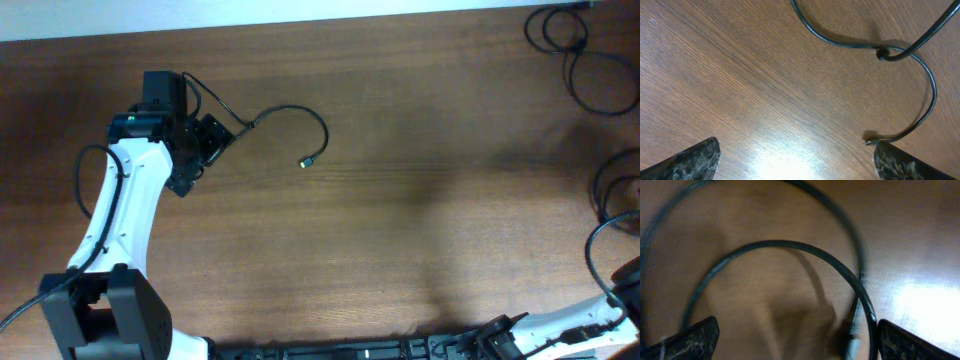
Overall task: Untangle cables
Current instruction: 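Return the right gripper and grasp the last cable in the center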
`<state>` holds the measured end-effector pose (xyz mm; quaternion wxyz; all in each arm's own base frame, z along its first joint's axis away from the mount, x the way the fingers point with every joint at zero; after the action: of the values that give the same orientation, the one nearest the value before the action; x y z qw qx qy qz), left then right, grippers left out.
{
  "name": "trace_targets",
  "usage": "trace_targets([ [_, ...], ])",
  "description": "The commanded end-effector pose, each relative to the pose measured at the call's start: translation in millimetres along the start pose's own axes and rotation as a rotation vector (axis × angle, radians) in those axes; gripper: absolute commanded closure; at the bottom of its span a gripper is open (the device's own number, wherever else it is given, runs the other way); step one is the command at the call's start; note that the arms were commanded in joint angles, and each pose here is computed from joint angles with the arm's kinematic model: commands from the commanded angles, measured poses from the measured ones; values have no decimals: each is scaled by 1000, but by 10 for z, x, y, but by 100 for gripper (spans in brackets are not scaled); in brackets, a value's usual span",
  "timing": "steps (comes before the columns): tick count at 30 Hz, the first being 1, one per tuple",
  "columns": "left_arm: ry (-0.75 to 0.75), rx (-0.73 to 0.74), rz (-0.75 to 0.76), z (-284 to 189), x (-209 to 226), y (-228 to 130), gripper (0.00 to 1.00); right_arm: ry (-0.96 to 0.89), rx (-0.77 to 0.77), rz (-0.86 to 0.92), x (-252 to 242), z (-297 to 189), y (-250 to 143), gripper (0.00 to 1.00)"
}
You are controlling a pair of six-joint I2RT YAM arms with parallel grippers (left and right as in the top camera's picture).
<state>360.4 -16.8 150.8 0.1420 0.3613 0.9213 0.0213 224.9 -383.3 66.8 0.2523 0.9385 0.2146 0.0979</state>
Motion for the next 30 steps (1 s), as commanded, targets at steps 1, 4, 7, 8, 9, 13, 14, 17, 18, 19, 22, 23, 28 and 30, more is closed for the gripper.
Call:
trace_targets([
  [1, -4, 8, 10, 19, -22, -4, 1, 190, -188, 14, 557, -870, 485, 1],
  [4, -4, 8, 10, 19, -21, -4, 1, 585, -117, -107, 1674, -1586, 149, 1],
  [7, -3, 7, 10, 19, -21, -3, 1, 689, 169, -319, 2497, -1799, -841, 1],
  [8, -4, 8, 10, 19, -21, -4, 1, 714, 245, -436, 2814, -1899, -1258, 2],
  [9, -3, 7, 10, 19, -21, -3, 1, 732, 312, -518, 2991, -1981, -1590, 1],
  [13, -4, 8, 10, 19, -21, -4, 1, 661, 401, -773, 3287, -2091, -2450, 1],
  [14, -4, 8, 10, 19, -21, -4, 1, 680, 407, -826, 3372, -2162, -2625, 1],
  [17, -4, 8, 10, 19, -21, -4, 1, 710, 411, -923, 3497, -2296, -2954, 1],
  [18, -4, 8, 10, 19, -21, -4, 1, 748, 389, -953, 3603, -2359, -3055, 1],
  [19, -4, 8, 10, 19, -21, -4, 1, 794, 353, -968, 3719, -2424, -3105, 2],
  [22, -4, 8, 10, 19, -21, -4, 1, 985, 176, -1003, 4147, -2719, -3141, 1],
  [23, -4, 8, 10, 19, -21, -4, 1, 1039, 130, -1003, 4263, -2818, -3158, 1],
  [28, -4, 8, 10, 19, -21, -4, 1, 1341, 15, -1027, 4871, -2978, -3490, 2],
  [30, -4, 8, 10, 19, -21, -4, 1, 1361, 41, -1058, 5028, -2935, -3682, 1],
])
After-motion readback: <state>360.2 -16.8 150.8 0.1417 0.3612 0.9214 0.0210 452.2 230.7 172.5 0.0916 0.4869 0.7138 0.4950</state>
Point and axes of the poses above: each gripper's point midway between its finger pads, its own z axis out along the fingers, its own x axis along the line the jaws close on, y = z × x, the point moved 3 cm from there along -z, back along the fingers, and after that the axes turned 3 degrees about -z, right-handed, at the moved point
